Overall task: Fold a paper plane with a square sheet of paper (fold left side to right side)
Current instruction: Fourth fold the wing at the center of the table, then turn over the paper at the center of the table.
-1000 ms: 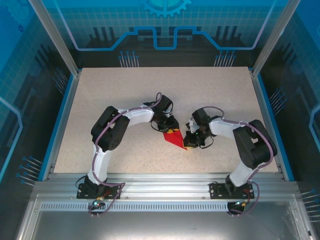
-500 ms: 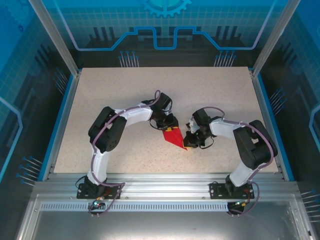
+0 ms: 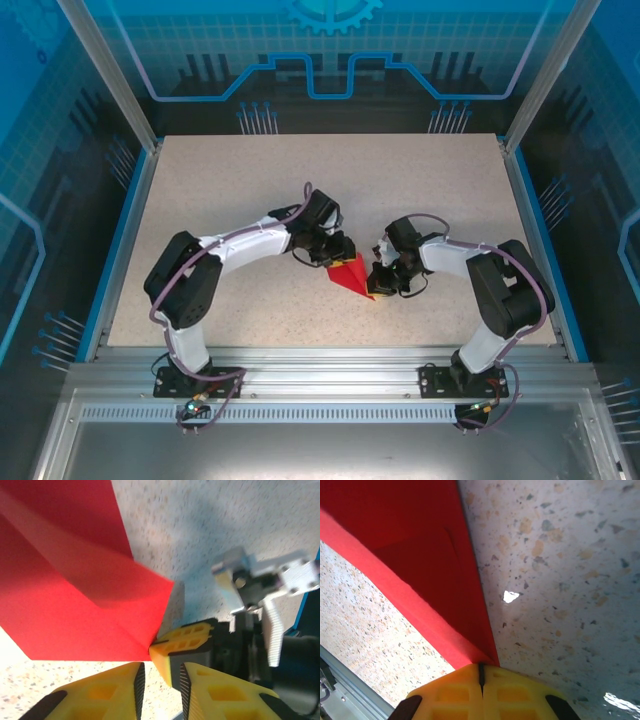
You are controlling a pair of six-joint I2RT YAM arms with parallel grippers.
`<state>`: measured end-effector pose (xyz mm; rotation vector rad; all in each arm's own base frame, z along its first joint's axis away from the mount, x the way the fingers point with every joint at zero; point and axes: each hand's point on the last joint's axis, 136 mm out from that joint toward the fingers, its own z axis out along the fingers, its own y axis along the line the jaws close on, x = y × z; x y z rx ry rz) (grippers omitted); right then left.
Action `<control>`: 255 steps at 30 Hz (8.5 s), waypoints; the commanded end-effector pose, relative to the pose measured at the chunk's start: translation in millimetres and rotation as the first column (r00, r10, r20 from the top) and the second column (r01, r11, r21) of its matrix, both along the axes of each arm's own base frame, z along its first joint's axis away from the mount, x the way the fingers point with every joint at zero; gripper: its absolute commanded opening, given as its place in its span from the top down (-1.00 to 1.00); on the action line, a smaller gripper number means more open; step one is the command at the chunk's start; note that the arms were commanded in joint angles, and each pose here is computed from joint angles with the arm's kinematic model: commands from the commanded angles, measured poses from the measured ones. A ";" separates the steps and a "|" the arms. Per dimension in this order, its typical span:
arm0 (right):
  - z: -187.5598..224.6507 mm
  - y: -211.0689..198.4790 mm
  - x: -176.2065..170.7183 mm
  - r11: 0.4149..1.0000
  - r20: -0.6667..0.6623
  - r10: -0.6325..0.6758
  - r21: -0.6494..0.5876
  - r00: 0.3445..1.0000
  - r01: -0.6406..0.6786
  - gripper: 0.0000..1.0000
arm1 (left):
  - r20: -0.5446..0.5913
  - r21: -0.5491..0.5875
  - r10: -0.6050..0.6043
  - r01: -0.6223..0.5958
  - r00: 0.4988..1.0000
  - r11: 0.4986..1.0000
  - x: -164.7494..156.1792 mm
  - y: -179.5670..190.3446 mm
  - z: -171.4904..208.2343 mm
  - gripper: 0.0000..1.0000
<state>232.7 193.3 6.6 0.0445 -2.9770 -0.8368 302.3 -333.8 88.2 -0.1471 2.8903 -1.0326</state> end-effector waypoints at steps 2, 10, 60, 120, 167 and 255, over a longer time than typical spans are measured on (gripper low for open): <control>-42.1 -37.4 -24.9 0.979 -0.092 -0.037 -0.205 0.995 0.018 0.90 | -0.037 -0.041 -0.010 0.009 0.999 0.999 -8.6 -17.0 -10.1 0.44; -42.3 -38.4 -24.9 0.977 -0.092 -0.038 -0.212 0.995 0.017 0.90 | -0.093 -0.070 -0.032 0.026 0.995 0.997 -11.0 -38.6 -29.5 0.48; -43.4 -48.5 -35.3 0.964 -0.116 -0.025 -0.265 0.993 -0.007 0.91 | -0.073 0.131 0.106 -0.095 0.992 0.987 81.0 57.3 -90.5 0.52; 0.8 -26.1 -9.5 0.991 0.035 -0.035 -0.129 0.999 0.040 0.89 | -0.051 0.184 -0.009 0.018 0.999 0.983 44.0 24.4 -106.5 0.53; -23.8 -25.2 -26.8 0.982 -0.074 -0.044 -0.188 0.996 0.029 0.89 | -0.046 0.226 -0.010 0.020 0.999 0.974 44.1 30.6 -108.5 0.57; 231.4 -35.0 54.3 0.745 0.533 -0.255 0.640 0.807 -0.188 -0.99 | 0.462 -0.320 0.052 0.112 0.886 0.941 52.3 37.1 188.7 0.80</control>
